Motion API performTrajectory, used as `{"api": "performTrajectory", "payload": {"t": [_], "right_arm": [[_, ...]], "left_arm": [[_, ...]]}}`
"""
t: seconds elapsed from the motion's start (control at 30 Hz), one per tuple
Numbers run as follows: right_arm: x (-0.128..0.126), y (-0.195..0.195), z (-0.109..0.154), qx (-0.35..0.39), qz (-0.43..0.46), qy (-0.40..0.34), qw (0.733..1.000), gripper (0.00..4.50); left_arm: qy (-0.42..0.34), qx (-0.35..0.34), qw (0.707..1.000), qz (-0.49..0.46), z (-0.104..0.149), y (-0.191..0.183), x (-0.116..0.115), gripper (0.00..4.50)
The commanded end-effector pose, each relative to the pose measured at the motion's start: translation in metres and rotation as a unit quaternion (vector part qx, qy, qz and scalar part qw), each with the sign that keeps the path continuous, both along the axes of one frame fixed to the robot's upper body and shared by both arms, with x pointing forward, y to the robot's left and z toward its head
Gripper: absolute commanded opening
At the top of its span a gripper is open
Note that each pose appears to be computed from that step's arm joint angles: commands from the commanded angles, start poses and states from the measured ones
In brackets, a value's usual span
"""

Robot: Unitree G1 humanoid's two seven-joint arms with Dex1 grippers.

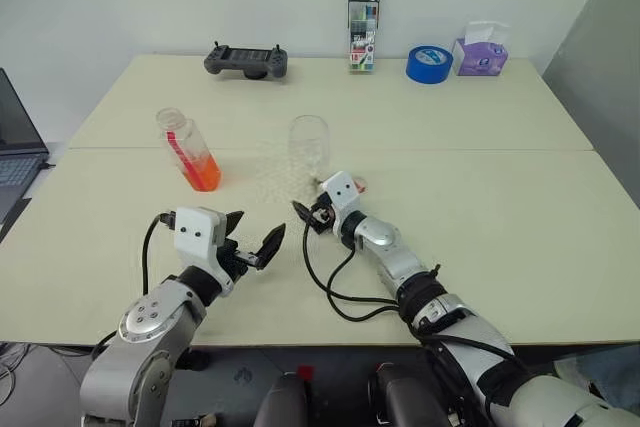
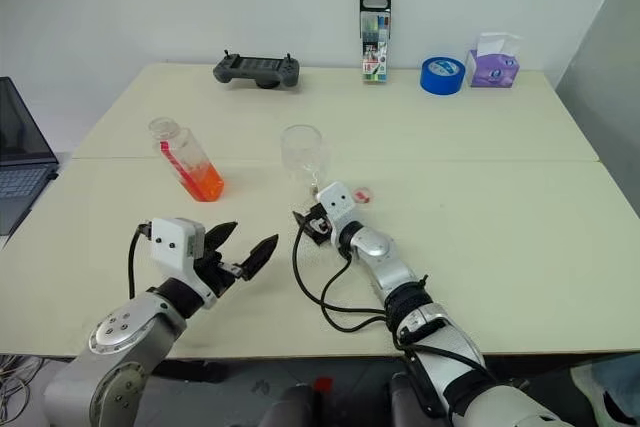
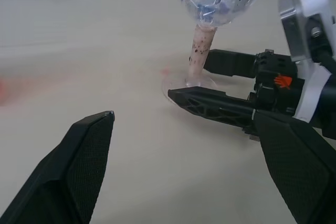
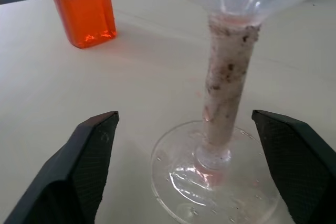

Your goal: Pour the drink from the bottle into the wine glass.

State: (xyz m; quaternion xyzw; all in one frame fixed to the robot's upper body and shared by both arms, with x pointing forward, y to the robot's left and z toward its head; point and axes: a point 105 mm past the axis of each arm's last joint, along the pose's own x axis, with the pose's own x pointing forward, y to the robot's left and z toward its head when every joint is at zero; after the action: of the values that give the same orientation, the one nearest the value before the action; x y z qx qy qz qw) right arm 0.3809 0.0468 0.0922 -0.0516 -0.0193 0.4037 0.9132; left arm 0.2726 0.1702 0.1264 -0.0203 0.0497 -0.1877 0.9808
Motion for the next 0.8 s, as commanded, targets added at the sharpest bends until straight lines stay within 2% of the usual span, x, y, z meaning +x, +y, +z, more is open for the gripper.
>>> {"api": "performTrajectory", "payload": {"t": [0.03, 0.17, 0.3, 0.47, 0.57, 0.7, 0.8], "right_arm": [[-0.017, -0.004, 0.020, 0.006, 0.037, -0.018, 0.999, 4.35], [-0.040, -0.028, 0.028, -0.005, 0.044, -0.007, 0.999, 4.35], [-0.087, -0.090, 0.053, -0.051, 0.073, 0.014, 0.996, 4.35], [-0.086, -0.124, 0.074, -0.043, 0.028, 0.029, 0.998, 4.35], [-0.089, -0.130, 0.084, -0.049, 0.030, 0.029, 0.998, 4.35], [-0.098, -0.131, 0.097, -0.077, 0.069, 0.028, 0.994, 4.35], [-0.109, -0.134, 0.124, -0.099, 0.119, 0.020, 0.988, 4.35]], "left_arm": [[-0.020, -0.012, 1.000, 0.017, 0.004, -0.003, 0.002, 4.50], [-0.024, -0.015, 0.999, 0.041, 0.000, -0.002, 0.004, 4.50], [-0.025, -0.007, 0.997, 0.070, -0.008, 0.001, 0.009, 4.50], [-0.029, -0.008, 0.996, 0.086, -0.013, 0.005, 0.020, 4.50], [-0.040, -0.011, 0.995, 0.090, -0.008, 0.006, 0.030, 4.50], [-0.049, -0.003, 0.993, 0.104, -0.006, 0.014, 0.038, 4.50], [-0.054, -0.004, 0.993, 0.108, -0.003, 0.014, 0.041, 4.50]]}}
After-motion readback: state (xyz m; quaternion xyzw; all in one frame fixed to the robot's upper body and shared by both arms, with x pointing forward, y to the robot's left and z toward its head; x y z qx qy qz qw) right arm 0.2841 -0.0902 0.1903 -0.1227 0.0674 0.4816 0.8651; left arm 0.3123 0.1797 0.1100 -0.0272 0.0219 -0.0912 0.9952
